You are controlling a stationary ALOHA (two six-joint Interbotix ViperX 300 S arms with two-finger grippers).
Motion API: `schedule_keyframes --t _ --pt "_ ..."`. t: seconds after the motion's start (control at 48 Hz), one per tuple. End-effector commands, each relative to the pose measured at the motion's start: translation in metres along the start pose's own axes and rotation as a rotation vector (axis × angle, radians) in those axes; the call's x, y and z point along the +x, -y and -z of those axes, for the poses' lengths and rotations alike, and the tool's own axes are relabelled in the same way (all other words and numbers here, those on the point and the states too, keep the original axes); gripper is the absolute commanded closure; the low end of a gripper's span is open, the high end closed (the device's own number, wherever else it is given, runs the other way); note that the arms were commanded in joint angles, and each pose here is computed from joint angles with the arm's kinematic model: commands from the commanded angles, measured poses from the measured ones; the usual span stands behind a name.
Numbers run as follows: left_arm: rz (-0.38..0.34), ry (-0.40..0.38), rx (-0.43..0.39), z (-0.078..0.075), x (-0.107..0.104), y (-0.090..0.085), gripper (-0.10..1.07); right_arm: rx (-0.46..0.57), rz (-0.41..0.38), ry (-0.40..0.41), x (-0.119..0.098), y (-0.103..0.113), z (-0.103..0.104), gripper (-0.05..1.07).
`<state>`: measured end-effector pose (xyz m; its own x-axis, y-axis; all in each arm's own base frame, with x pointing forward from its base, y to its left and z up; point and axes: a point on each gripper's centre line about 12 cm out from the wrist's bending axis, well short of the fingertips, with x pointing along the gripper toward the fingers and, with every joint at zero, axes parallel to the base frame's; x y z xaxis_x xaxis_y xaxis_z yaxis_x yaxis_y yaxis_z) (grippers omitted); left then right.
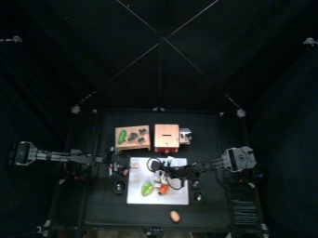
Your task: Place sushi piece on top of drawer
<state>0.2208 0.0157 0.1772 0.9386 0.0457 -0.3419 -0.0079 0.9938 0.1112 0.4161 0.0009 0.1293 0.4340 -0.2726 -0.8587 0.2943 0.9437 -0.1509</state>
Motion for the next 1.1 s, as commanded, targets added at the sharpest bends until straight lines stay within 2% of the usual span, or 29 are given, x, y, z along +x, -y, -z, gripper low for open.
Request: schedule_keyframes --t 0.0,0.104,0.229,0.333,0.417,0.562,0.792,0.896,1.083 --pt "-0.003 0.018 -0.004 -0.005 0.001 -0.001 0.02 0.017 -0.012 0.059 -0.017 0.002 -0.017 0.44" --pt "-0.005 0.021 -0.007 -0.006 0.001 -0.001 0.02 0.036 0.0 0.13 -0.041 0.01 -0.037 0.44" --pt "-0.001 0.025 -0.005 -0.007 0.001 0.0 0.02 0.081 0.049 0.216 -0.067 0.039 -0.068 0.44" --pt "0.006 0.029 -0.005 -0.008 0.002 0.001 0.02 0.138 0.132 0.231 -0.078 0.074 -0.083 0.44" --pt "0.008 0.037 -0.004 -0.01 0.002 0.002 0.02 0.176 0.202 0.221 -0.079 0.1 -0.091 0.44" --pt "0.009 0.035 -0.004 -0.009 0.001 0.002 0.02 0.207 0.267 0.207 -0.07 0.132 -0.093 0.44" --pt "0.009 0.031 -0.005 -0.007 0.001 0.002 0.02 0.345 0.193 0.175 -0.052 0.153 -0.08 0.42" --pt "0.007 0.028 -0.012 -0.006 0.001 0.002 0.02 0.364 0.161 0.185 -0.045 0.154 -0.077 0.37" --pt "0.004 0.024 -0.021 -0.005 0.001 0.002 0.02 0.373 0.16 0.174 -0.041 0.155 -0.073 0.25"
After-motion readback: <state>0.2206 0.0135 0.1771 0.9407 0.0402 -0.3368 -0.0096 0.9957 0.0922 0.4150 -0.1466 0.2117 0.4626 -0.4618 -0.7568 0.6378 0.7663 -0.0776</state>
